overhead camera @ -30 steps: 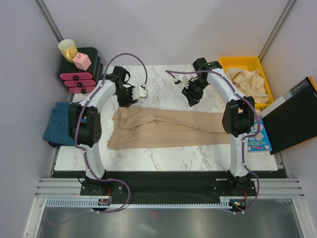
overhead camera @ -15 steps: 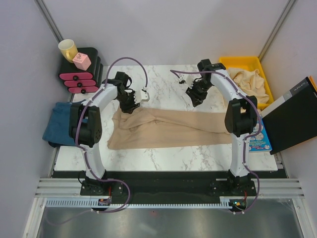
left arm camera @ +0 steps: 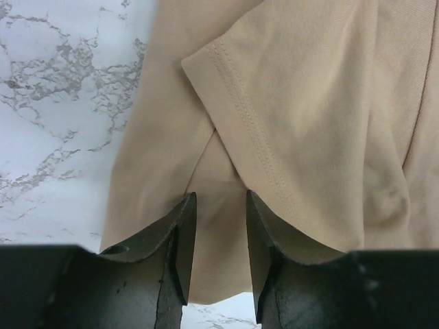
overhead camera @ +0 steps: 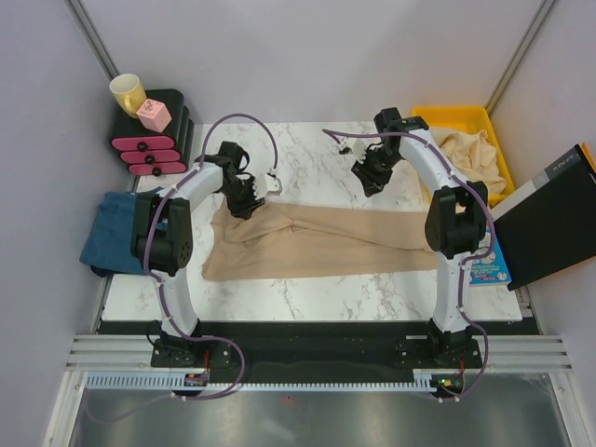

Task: Fold and stack the t-shirts
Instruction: Fold the tshirt

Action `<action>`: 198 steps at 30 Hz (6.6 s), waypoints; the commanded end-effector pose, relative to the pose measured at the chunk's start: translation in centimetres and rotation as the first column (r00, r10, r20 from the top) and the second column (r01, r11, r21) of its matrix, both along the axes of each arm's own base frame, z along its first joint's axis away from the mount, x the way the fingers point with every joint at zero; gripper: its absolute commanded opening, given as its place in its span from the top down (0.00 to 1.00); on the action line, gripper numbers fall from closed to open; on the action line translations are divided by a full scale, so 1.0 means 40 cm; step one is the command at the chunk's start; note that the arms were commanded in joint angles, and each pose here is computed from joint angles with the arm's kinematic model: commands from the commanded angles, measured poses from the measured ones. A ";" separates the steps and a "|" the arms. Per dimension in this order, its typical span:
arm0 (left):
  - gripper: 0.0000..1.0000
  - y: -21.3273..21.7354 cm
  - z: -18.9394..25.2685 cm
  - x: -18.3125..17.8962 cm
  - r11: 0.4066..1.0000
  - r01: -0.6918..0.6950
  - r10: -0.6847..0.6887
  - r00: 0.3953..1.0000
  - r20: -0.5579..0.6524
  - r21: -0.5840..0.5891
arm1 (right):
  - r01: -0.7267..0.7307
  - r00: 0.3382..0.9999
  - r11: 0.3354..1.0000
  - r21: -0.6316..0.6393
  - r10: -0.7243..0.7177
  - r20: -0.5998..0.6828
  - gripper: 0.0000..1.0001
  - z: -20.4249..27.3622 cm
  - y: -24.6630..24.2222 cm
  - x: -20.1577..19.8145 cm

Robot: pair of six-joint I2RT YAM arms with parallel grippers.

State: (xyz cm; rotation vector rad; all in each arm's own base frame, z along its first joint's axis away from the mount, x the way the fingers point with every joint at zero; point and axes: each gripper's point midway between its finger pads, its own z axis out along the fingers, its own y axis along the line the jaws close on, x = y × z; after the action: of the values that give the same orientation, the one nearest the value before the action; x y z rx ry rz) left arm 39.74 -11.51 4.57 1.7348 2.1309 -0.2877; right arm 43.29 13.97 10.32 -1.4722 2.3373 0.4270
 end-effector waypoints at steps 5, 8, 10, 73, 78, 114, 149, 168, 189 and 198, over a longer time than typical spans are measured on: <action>0.62 -0.042 -0.007 -0.109 0.996 0.029 -0.036 0.996 -0.080 -0.086 | -0.006 0.994 1.000 0.007 0.005 0.108 0.59 0.095 -0.005 0.021; 0.67 -0.040 0.004 -0.135 0.995 0.030 -0.038 0.996 -0.079 -0.093 | -0.003 0.994 1.000 0.003 0.002 0.107 0.59 0.095 -0.008 0.017; 0.69 -0.044 0.017 -0.152 0.993 0.034 -0.042 0.996 -0.075 -0.110 | -0.004 0.995 1.000 -0.004 0.004 0.100 0.59 0.089 -0.011 0.011; 0.36 -0.063 -0.008 -0.049 0.989 0.023 -0.038 0.995 -0.096 -0.147 | 0.017 0.992 0.999 -0.049 -0.011 0.123 0.60 0.081 -0.032 0.031; 0.39 -0.064 -0.016 -0.051 0.989 0.024 -0.040 0.994 -0.105 -0.146 | 0.018 0.991 0.999 -0.052 -0.011 0.131 0.60 0.087 -0.033 0.036; 0.44 -0.066 -0.020 -0.097 0.990 0.003 -0.027 0.986 -0.167 -0.144 | 0.017 0.987 0.997 -0.072 -0.005 0.160 0.62 0.100 -0.043 0.047; 0.98 -0.082 0.127 -0.119 0.980 0.017 -0.027 0.998 -0.048 -0.198 | 0.018 0.984 0.995 -0.094 -0.001 0.181 0.62 0.109 -0.053 0.055; 0.98 -0.085 0.100 -0.256 0.979 0.136 -0.166 0.965 -0.205 -0.155 | 0.003 0.983 0.991 -0.132 0.021 0.182 0.62 0.108 -0.069 0.048; 0.65 -0.134 0.143 -0.401 0.946 0.228 -0.307 0.862 -0.403 -0.232 | -0.004 0.981 0.990 -0.140 0.031 0.192 0.61 0.105 -0.069 0.064; 0.63 -0.086 0.048 -0.199 0.996 0.023 -0.042 0.975 -0.217 -0.089 | -0.005 0.994 0.993 -0.122 0.018 0.103 0.60 0.039 -0.063 0.029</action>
State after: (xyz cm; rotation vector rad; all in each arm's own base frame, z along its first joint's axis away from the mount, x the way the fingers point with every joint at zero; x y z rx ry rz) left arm 28.29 -15.83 7.98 1.8866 2.1255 -0.7448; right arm 44.85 11.13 11.86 -1.5379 2.3136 0.1650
